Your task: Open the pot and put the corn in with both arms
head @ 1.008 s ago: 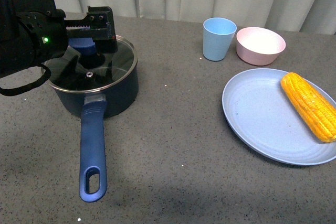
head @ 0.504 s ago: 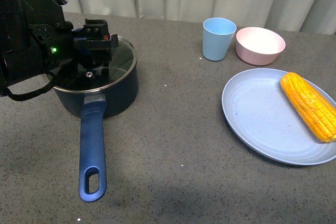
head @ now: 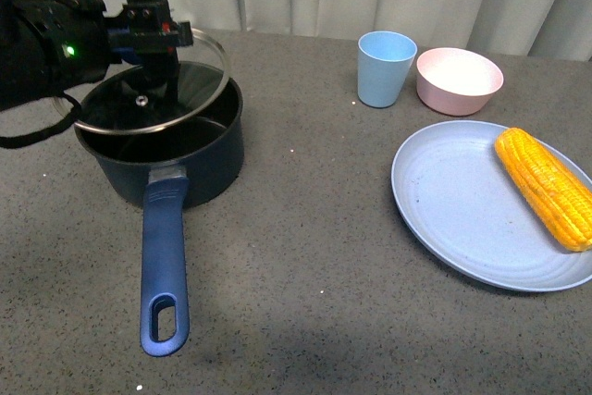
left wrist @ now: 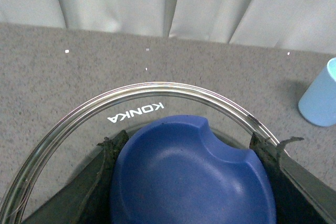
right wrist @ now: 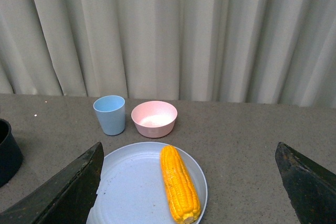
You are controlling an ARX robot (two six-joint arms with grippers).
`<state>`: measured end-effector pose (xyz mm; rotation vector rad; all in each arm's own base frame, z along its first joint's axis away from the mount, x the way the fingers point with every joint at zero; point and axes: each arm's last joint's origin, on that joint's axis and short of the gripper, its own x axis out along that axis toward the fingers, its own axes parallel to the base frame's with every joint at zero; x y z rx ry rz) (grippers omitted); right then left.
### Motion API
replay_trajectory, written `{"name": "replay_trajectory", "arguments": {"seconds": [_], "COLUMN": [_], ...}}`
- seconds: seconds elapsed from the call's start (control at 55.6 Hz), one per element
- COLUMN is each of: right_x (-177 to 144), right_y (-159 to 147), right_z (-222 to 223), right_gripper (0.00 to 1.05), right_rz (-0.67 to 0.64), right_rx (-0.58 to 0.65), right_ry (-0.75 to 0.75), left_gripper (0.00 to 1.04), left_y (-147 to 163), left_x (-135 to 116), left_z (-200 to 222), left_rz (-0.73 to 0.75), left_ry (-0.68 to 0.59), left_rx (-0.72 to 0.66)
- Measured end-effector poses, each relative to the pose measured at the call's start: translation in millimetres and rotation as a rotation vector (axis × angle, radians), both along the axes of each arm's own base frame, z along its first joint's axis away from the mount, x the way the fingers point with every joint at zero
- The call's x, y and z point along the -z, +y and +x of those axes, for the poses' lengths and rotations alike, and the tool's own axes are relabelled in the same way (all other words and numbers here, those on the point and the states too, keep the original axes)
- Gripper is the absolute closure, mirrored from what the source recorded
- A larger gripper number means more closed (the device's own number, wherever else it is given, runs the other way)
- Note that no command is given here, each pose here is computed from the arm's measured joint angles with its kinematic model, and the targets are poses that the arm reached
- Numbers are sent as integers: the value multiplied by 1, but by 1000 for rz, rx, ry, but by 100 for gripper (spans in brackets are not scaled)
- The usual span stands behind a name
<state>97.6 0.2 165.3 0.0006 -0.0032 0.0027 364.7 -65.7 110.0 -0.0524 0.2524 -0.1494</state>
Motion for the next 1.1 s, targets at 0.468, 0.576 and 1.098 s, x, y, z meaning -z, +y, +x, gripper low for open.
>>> {"name": "replay_trajectory", "arguments": {"seconds": [0.468,0.576,1.098], "right_x": [0,0,0], "right_y": [0,0,0], "right_z": [0,0,0], "right_gripper": [9,9,9], "right_rz": [0,0,0], "right_rx": [0,0,0], "right_ry": [0,0,0], "left_gripper": [43,43,43], "left_y": [108,126,139], "left_x": [-2,11,80], "left_z": [-8,-10,-10], "left_rz": [11,11,-8], "left_ry": [-83,-65,56], "left_rx": [-240,-286,-328]}}
